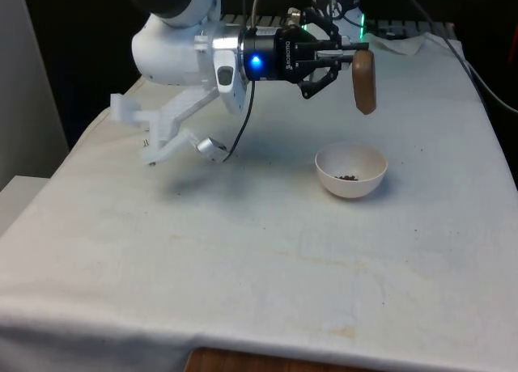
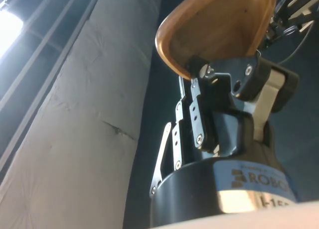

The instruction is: Pour the coffee beans from the cup into the bowl.

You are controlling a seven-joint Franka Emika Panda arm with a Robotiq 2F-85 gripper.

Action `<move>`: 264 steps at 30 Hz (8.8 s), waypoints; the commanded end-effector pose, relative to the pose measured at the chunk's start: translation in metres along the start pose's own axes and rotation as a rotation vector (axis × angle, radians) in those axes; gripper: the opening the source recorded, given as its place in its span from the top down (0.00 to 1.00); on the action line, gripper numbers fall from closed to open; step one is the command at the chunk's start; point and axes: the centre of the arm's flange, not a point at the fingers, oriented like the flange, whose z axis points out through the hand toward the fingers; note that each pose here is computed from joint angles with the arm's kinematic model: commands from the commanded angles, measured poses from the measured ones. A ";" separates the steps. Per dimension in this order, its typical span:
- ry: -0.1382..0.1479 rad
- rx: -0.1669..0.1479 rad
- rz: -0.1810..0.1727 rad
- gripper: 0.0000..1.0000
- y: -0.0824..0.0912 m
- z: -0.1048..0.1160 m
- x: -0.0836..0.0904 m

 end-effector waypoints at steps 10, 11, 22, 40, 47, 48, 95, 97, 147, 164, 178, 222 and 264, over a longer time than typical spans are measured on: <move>0.000 0.003 -0.002 0.99 0.000 0.000 0.000; 0.000 0.003 -0.002 0.99 0.000 0.000 0.000; -0.003 -0.007 -0.008 0.99 0.001 0.001 0.000; -0.047 -0.099 -0.005 0.99 0.004 0.017 0.003; -0.062 -0.131 -0.006 0.99 0.004 0.020 0.005; -0.064 -0.136 -0.007 0.99 0.003 0.020 0.006; -0.165 -0.326 -0.029 0.99 -0.010 0.018 0.012; -0.172 -0.339 -0.032 0.99 -0.012 0.017 0.013; -0.302 -0.527 -0.054 0.99 -0.034 0.002 0.013; -0.358 -0.600 -0.054 0.99 -0.034 -0.007 0.010; -0.399 -0.671 -0.054 0.99 -0.032 -0.012 0.010; -0.513 -0.881 -0.047 0.99 -0.024 -0.028 0.012; -0.622 -1.085 -0.014 0.99 -0.021 -0.043 0.015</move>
